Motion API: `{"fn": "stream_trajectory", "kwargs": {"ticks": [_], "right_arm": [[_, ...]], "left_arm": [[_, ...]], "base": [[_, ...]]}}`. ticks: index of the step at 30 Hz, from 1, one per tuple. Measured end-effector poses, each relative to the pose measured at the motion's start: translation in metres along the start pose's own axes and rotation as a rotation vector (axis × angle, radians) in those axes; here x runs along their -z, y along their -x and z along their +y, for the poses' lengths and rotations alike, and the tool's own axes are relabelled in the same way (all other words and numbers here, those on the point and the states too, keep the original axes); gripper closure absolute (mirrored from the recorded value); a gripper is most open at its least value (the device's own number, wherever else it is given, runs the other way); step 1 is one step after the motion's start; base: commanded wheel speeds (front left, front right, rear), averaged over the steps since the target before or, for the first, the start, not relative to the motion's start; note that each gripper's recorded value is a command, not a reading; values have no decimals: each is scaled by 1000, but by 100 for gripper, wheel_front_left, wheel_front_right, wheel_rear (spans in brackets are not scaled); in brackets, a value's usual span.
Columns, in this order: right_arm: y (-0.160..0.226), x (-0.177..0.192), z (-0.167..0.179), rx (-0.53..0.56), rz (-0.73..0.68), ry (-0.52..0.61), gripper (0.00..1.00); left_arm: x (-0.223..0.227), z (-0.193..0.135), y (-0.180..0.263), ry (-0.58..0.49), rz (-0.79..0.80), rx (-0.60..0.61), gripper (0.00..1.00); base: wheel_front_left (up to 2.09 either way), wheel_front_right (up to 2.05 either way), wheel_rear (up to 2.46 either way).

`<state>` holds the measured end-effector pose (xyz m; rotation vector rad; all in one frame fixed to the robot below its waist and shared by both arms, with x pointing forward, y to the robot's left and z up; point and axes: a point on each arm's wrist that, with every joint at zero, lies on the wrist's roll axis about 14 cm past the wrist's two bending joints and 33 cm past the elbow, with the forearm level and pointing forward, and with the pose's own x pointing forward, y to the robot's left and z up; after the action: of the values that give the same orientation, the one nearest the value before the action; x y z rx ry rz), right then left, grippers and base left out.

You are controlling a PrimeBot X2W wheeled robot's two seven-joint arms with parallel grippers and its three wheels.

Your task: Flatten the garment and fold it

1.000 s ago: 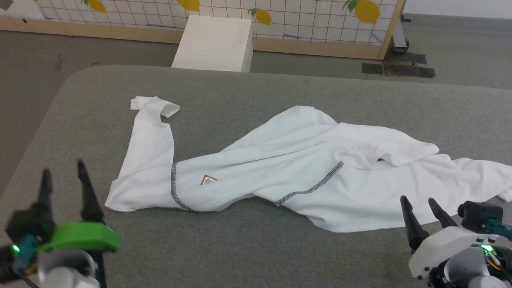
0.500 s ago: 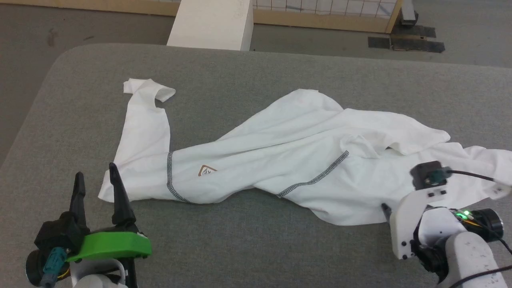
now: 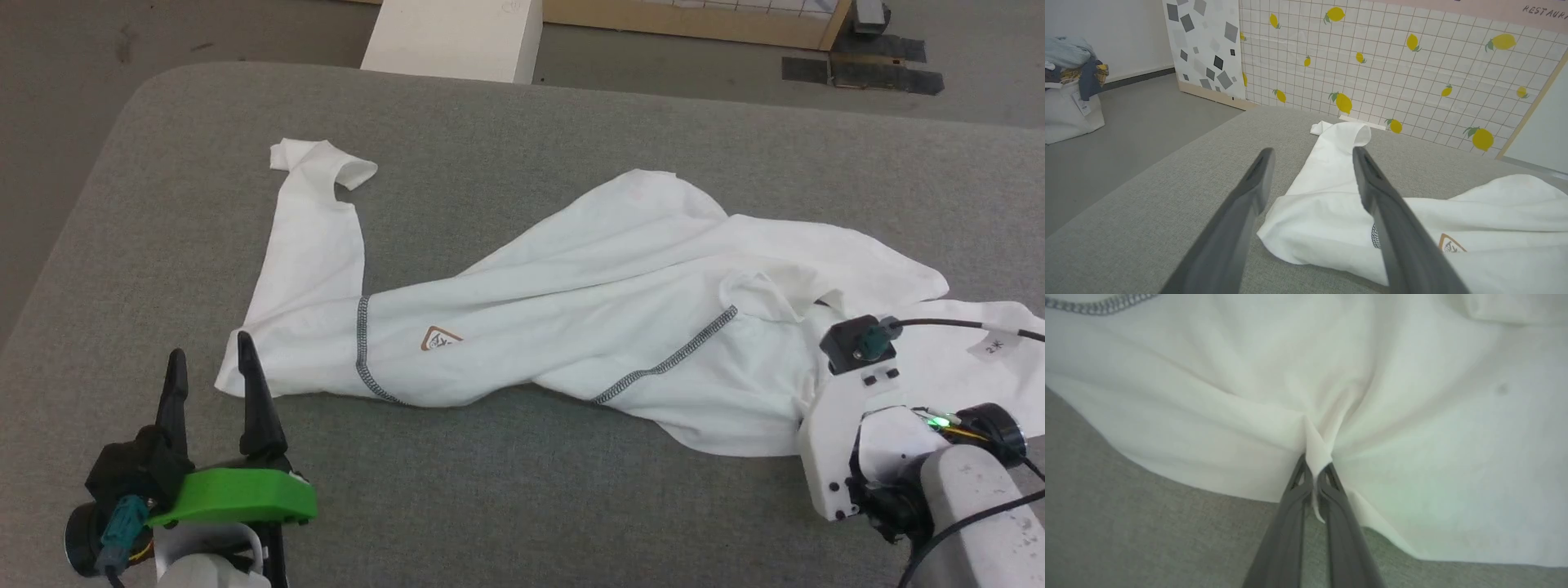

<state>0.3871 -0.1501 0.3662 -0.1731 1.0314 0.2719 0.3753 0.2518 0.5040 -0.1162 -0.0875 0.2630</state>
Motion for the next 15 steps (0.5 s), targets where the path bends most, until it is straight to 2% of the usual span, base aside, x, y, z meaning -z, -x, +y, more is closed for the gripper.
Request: {"fn": "stream_trajectory", "kwargs": {"ticks": [3, 9, 12, 13, 14, 15], "right_arm": [[8, 4, -25, 41, 12, -22, 100], [38, 23, -124, 270, 72, -101, 100], [43, 25, -141, 316, 89, -120, 100], [44, 23, -144, 322, 73, -128, 88], [44, 19, -144, 321, 53, -141, 4], [45, 16, -144, 320, 34, -149, 0]], "left_arm": [[0, -3, -1, 2, -1, 7, 0], [7, -16, -5, 6, 14, 52, 0], [7, -21, -8, 10, 13, 66, 0], [7, -21, -8, 11, 13, 68, 0], [7, -22, -8, 12, 14, 70, 0], [8, -22, -8, 12, 16, 70, 0]], "base": [[0, 0, 0], [0, 0, 0], [0, 0, 0], [0, 0, 0], [0, 0, 0], [0, 0, 0]]}}
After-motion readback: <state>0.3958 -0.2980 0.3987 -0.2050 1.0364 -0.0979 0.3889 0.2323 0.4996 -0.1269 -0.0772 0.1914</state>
